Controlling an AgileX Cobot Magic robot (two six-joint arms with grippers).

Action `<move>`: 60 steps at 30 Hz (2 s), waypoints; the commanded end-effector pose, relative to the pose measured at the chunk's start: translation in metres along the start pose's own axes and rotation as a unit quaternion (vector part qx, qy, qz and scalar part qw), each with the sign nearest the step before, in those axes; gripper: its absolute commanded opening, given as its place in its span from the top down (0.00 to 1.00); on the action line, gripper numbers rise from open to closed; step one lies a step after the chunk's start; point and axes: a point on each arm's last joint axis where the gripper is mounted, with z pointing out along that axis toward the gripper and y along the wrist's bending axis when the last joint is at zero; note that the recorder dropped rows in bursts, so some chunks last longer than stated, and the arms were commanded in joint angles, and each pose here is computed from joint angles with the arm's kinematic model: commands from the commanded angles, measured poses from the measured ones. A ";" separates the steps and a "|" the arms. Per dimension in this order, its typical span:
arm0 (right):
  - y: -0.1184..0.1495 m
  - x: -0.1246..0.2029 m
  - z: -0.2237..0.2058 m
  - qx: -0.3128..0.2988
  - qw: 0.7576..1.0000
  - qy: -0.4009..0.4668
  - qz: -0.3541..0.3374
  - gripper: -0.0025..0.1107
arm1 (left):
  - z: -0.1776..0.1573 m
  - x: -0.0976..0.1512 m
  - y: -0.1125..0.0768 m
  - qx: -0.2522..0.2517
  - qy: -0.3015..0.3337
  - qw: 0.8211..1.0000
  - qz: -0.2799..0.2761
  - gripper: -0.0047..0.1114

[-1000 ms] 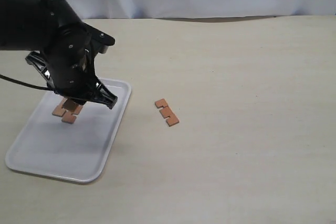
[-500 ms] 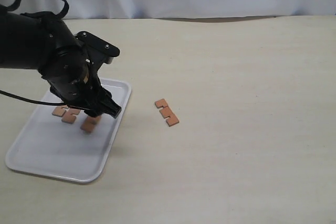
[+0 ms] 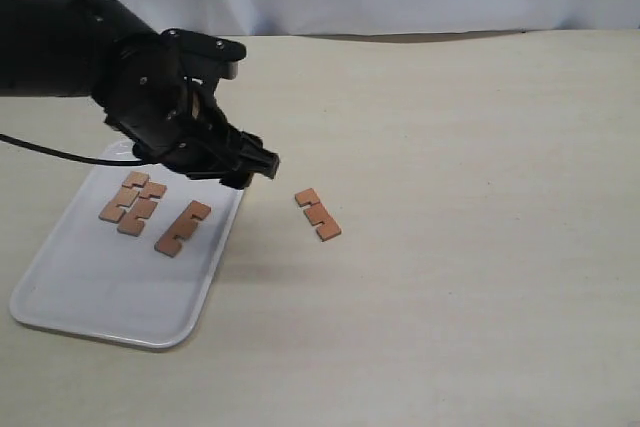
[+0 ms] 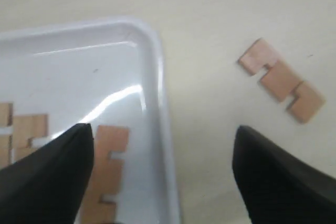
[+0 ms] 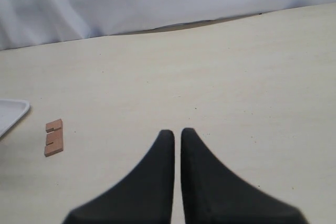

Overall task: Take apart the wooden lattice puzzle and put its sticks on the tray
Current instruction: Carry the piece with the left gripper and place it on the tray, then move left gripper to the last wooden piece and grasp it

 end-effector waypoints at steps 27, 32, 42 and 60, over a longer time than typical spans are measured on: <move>0.000 0.000 0.000 0.000 1.000 -0.003 0.002 0.94 | 0.084 -0.043 -0.076 0.037 0.065 0.994 -0.079 0.37; 0.000 0.000 0.000 0.000 1.000 -0.003 0.002 0.94 | 0.085 -0.046 -0.077 0.043 0.051 0.995 -0.079 0.37; 0.000 0.000 0.000 0.000 1.000 -0.003 0.002 0.94 | 0.085 -0.045 -0.071 0.009 0.049 0.995 -0.081 0.37; 0.000 0.000 0.000 0.000 1.000 -0.003 0.002 0.94 | 0.086 -0.045 -0.071 0.007 0.052 0.994 -0.100 0.37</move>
